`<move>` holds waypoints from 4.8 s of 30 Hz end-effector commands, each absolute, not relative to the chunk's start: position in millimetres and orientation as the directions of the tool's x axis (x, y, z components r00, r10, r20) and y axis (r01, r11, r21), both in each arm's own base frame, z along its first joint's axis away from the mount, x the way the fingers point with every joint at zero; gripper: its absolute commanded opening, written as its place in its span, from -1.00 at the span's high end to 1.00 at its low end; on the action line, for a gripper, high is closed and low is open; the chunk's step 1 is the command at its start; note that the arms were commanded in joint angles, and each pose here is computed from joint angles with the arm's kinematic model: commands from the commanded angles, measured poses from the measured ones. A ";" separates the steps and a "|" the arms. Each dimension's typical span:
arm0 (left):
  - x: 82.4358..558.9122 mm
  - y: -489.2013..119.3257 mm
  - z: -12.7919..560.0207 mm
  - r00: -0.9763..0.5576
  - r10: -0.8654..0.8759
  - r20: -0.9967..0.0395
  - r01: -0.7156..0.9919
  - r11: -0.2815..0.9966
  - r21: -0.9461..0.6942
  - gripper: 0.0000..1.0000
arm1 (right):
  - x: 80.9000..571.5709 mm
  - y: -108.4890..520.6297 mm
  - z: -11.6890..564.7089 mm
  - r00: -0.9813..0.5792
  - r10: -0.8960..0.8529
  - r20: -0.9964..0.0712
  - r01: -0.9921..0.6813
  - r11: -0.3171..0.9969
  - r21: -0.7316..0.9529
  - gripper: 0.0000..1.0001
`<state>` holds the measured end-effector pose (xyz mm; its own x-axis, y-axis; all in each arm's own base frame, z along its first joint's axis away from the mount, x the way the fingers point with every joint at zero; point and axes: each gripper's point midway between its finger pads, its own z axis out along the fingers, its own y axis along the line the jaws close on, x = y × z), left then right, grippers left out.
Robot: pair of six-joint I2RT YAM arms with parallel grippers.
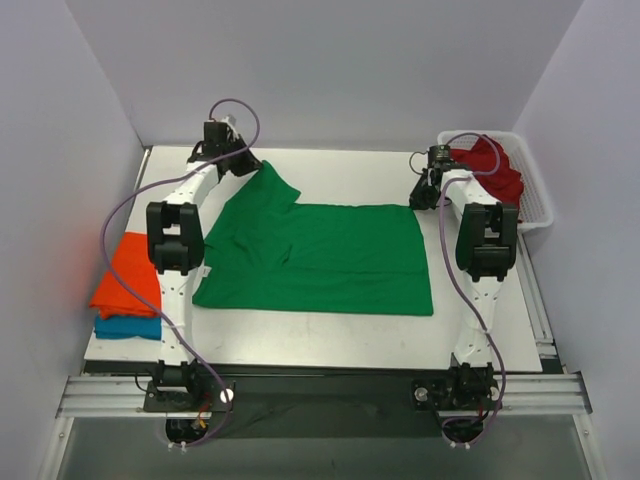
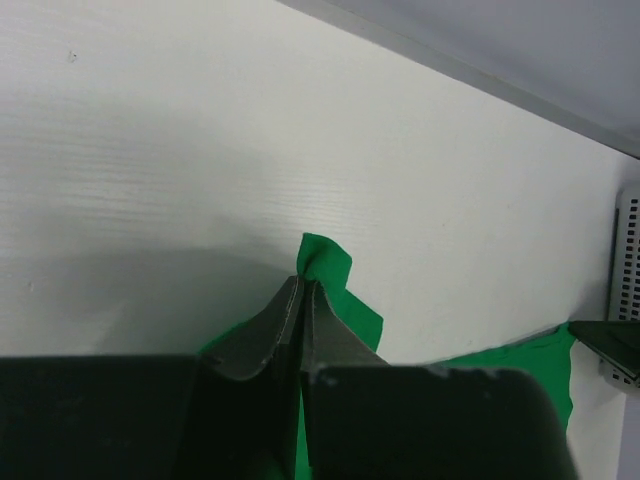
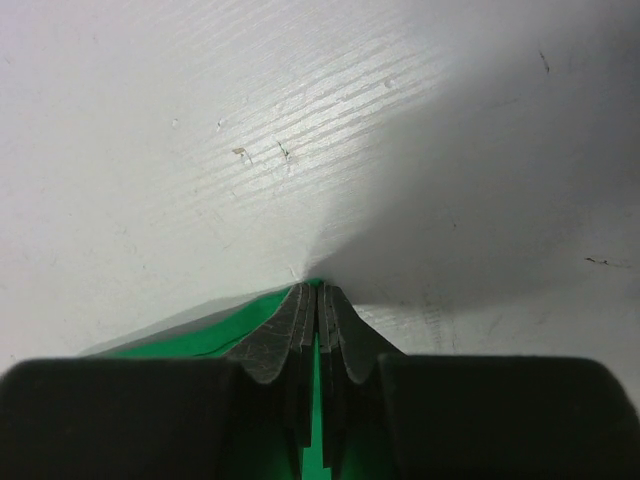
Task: Fold and stack the t-shirts
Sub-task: Grap the side of the flattened tshirt furthest away from the robot with both arms, then fold the other side of the tshirt into a rectangle
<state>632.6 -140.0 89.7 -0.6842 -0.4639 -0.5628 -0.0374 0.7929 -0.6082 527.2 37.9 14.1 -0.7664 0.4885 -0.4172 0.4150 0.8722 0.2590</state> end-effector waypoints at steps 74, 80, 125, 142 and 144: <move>362.3 -71.1 157.0 -0.522 -0.681 -0.513 -0.267 0.702 -0.660 1.00 | 337.0 17.2 63.1 -0.716 0.506 -0.481 0.463 0.860 0.216 1.00; 352.3 -69.0 153.4 -0.521 -0.676 -0.521 -0.271 0.710 -0.650 1.00 | 326.9 15.9 58.4 -0.717 0.508 -0.477 0.469 0.858 0.209 1.00; 276.1 -57.1 78.8 -0.549 -0.701 -0.455 -0.388 0.696 -0.603 1.00 | 328.0 53.1 80.3 -0.743 0.364 -0.561 0.354 0.926 0.131 0.27; 259.5 -56.0 48.8 -0.566 -0.708 -0.423 -0.430 0.691 -0.581 1.00 | 322.6 77.1 34.0 -0.827 0.293 -0.480 0.301 0.952 0.062 0.31; 259.9 -56.0 48.7 -0.568 -0.704 -0.427 -0.426 0.695 -0.579 1.00 | 317.6 78.2 32.4 -0.823 0.302 -0.480 0.303 0.950 0.078 0.31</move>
<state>247.3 -59.1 37.9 -0.5987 -0.7029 -0.3840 -0.4550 0.6931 -0.5591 327.9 82.0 27.5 -0.8344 0.2934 -0.4666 0.2883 0.9538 0.0843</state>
